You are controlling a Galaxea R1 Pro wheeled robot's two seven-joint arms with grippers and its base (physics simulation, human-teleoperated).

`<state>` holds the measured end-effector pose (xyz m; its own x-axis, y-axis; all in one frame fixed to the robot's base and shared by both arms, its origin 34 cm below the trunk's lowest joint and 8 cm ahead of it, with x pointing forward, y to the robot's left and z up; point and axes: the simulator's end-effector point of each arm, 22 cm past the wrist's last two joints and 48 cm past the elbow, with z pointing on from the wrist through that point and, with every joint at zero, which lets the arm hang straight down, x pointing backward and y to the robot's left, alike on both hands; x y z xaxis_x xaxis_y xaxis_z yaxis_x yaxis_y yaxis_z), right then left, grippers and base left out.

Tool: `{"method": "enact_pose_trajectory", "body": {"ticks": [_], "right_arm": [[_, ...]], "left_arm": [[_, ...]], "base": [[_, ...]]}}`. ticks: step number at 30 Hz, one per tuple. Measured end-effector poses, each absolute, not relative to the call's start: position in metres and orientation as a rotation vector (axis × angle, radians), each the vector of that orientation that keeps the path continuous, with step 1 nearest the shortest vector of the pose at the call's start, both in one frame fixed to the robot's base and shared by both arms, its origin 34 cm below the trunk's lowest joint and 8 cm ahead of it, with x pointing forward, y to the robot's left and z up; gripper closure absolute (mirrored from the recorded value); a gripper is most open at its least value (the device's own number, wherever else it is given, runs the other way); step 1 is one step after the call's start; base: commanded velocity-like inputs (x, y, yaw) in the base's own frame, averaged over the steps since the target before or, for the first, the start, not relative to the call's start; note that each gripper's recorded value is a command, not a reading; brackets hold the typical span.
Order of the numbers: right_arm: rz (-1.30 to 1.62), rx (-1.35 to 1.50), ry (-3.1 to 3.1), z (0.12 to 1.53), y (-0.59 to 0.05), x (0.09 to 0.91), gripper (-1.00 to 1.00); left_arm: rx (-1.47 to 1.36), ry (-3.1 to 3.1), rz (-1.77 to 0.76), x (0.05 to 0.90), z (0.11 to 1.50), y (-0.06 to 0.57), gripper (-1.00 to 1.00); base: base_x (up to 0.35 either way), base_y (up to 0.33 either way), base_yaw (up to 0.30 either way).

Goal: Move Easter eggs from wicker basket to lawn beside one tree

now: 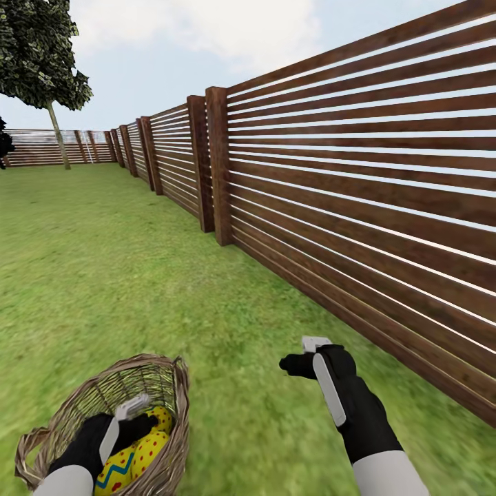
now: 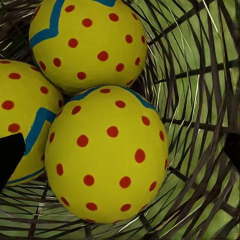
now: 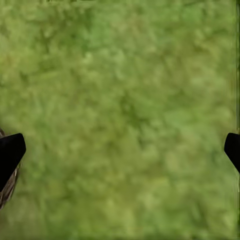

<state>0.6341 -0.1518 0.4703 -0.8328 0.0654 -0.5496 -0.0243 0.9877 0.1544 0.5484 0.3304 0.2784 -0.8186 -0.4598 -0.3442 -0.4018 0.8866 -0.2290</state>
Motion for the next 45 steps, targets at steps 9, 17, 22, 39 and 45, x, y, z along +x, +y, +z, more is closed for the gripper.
{"method": "enact_pose_trajectory", "body": {"ticks": [9,17,22,39,45], "right_arm": [[0.189,0.035,2.609,0.44,-0.158,0.609,-1.0],[0.19,0.039,2.644,0.423,-0.158,0.592,-1.0],[0.19,0.039,2.644,0.423,-0.158,0.592,-1.0],[0.21,0.071,2.552,0.435,-0.162,0.572,-1.0],[0.216,0.074,2.54,0.439,-0.162,0.57,-1.0]], "left_arm": [[-0.569,2.646,-0.169,0.54,0.275,0.328,-1.0],[-0.569,2.623,-0.141,0.54,0.28,0.338,-1.0],[-0.567,2.598,-0.127,0.548,0.288,0.345,-1.0],[-0.635,2.586,-0.157,0.565,0.287,0.349,-1.0],[-0.635,2.586,-0.157,0.565,0.287,0.349,-1.0]], "base": [[0.0,0.0,0.0],[0.0,0.0,0.0],[0.0,0.0,0.0],[0.0,0.0,0.0],[0.0,0.0,0.0]]}}
